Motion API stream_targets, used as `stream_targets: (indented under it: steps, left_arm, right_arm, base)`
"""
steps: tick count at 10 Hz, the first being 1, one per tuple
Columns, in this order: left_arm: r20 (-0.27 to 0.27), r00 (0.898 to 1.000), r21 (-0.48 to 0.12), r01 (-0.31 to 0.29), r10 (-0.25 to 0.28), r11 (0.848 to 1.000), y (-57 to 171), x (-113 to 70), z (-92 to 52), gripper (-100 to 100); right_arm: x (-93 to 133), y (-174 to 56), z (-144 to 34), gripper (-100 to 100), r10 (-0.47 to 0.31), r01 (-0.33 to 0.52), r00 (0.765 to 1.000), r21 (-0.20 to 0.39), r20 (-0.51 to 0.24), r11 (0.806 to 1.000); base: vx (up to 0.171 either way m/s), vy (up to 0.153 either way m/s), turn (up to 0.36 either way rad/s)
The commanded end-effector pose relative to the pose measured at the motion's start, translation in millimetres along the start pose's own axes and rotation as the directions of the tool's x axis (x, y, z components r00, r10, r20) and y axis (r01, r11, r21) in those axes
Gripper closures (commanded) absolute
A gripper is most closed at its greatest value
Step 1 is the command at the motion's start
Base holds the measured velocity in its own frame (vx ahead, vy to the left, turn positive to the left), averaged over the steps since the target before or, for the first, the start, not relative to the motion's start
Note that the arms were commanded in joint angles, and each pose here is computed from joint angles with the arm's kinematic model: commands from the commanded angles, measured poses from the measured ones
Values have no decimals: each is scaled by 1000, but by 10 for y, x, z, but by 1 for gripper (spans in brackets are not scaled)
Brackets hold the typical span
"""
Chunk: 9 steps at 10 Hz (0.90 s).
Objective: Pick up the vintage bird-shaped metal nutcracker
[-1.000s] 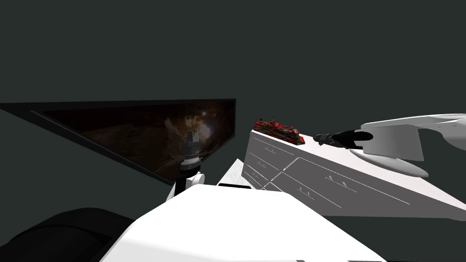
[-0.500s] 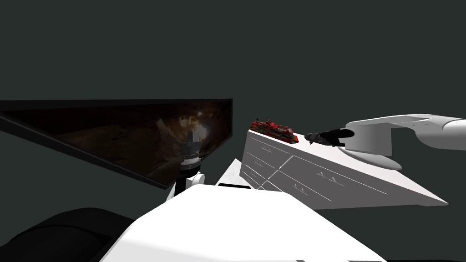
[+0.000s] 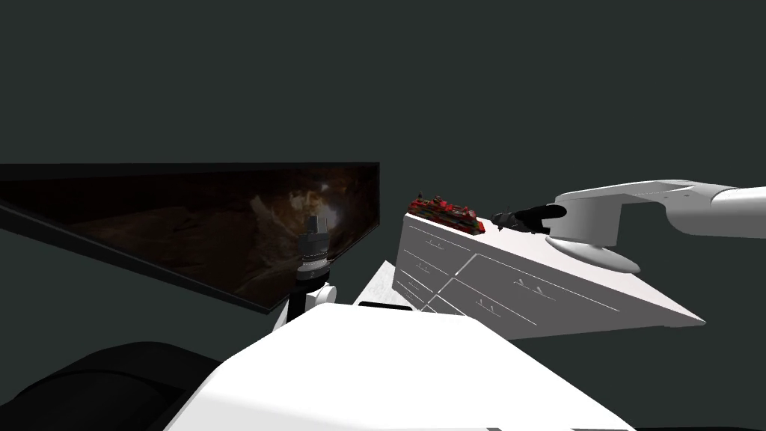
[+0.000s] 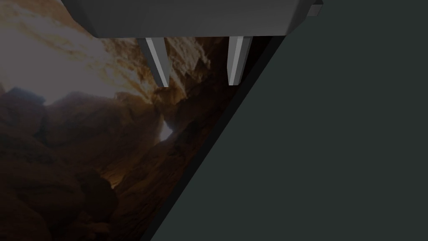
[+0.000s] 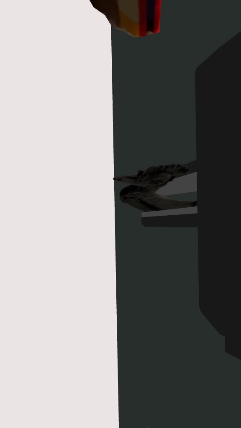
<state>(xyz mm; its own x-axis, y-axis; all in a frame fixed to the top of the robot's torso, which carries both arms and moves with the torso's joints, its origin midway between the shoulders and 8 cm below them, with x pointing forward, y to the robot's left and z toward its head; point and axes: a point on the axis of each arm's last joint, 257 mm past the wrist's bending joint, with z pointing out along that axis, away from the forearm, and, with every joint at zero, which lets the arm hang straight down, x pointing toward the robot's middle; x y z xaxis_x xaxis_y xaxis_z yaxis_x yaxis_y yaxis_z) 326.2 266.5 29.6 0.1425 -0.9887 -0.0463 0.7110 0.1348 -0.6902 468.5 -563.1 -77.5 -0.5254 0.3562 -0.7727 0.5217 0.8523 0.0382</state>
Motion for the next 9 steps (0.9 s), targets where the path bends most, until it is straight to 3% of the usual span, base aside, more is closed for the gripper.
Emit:
stream_targets:
  steps: [1, 3, 7, 8, 9]
  left_arm:
    - [0, 1000, 0, 0, 0, 1000, 0, 0, 0, 0]
    - [0, 1000, 0, 0, 0, 1000, 0, 1, 0, 0]
    - [0, 1000, 0, 0, 0, 1000, 0, 1, 0, 0]
    - [0, 1000, 0, 0, 0, 1000, 0, 1, 0, 0]
    - [0, 1000, 0, 0, 0, 1000, 0, 0, 0, 0]
  right_arm:
    - [167, -40, 36, 100, -24, 25, 999, 28, -32, 999]
    - [156, -14, 47, 100, -28, 30, 999, 45, -28, 999]
    - [-120, 397, -51, 100, -20, 21, 999, -33, 25, 999]
    - [200, 345, -46, 100, -35, 35, 998, -5, -45, 999]
    - [175, 355, -54, 100, -47, 47, 998, 6, -41, 999]
  base:
    - [0, -77, -174]
    - [-3, -20, 20]
    - [0, 1, 1]
    - [13, -68, -234]
    - [4, -75, -170]
